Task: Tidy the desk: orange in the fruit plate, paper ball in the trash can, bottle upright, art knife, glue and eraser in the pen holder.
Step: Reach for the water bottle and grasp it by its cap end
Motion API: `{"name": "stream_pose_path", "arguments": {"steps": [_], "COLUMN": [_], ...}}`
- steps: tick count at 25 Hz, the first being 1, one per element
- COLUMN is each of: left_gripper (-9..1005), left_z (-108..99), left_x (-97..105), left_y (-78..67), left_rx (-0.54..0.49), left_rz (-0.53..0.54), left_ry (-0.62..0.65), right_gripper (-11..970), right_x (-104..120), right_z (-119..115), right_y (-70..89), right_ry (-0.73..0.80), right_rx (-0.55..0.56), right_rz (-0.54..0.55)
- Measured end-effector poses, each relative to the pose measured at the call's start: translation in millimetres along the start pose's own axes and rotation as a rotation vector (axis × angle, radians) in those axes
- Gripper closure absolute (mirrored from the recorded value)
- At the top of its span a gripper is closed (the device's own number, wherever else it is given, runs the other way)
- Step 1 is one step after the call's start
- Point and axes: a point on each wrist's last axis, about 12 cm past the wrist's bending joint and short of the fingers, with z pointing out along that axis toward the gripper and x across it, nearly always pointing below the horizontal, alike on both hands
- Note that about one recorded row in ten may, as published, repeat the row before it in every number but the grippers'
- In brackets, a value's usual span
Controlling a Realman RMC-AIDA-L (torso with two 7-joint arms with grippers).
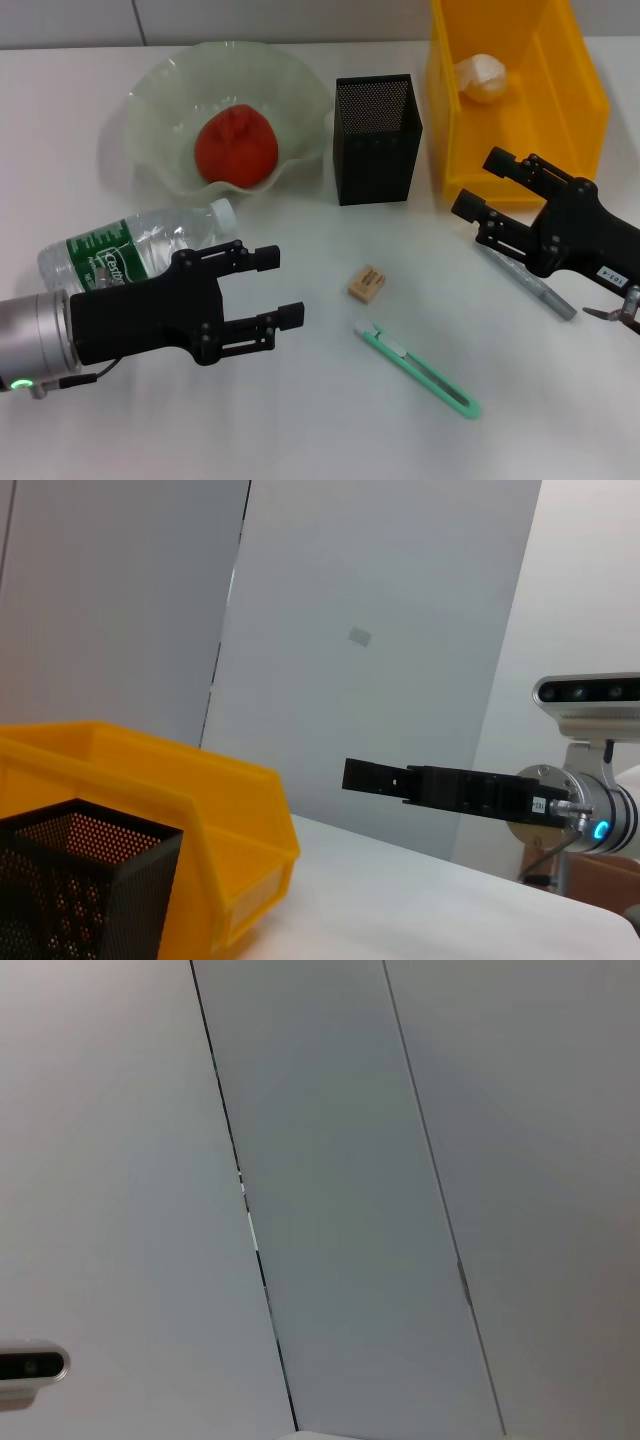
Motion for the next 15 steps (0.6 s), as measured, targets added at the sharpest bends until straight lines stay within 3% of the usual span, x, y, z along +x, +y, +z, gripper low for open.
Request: {"name": "stream_pose_path", "arguments": {"steps": [7,12,13,14,15], "left_gripper": [270,270,270,270,270], "left_z": [0,-1,-6,-6,-9], "left_x": [-1,-15,-44,-44,-58], "left_y": [0.8,10.4,27.8,27.8,34.5], "left_rx": [-0.004,-0.012,-0.064,-0.064,-0.095], "left_rz": [0.003,-0.008,-0.054,-0.054,-0.076], "left_ry": [-0.002,0.010,0.045,0.045,0.073], "right_gripper": [221,221,221,221,221], "right_x": [1,1,1,1,2], "right_z": [0,1,3,3,6], "right_y": [-0.4,-0.8,-1.6,-1.6,-2.9], "right_ry": [0.003,0.004,0.007,0.007,0.013], "right_rx": [0.009,0.010,0.011,0.011,0.015], "right_rz": [0.004,0.010,0.011,0.011,0.016]}}
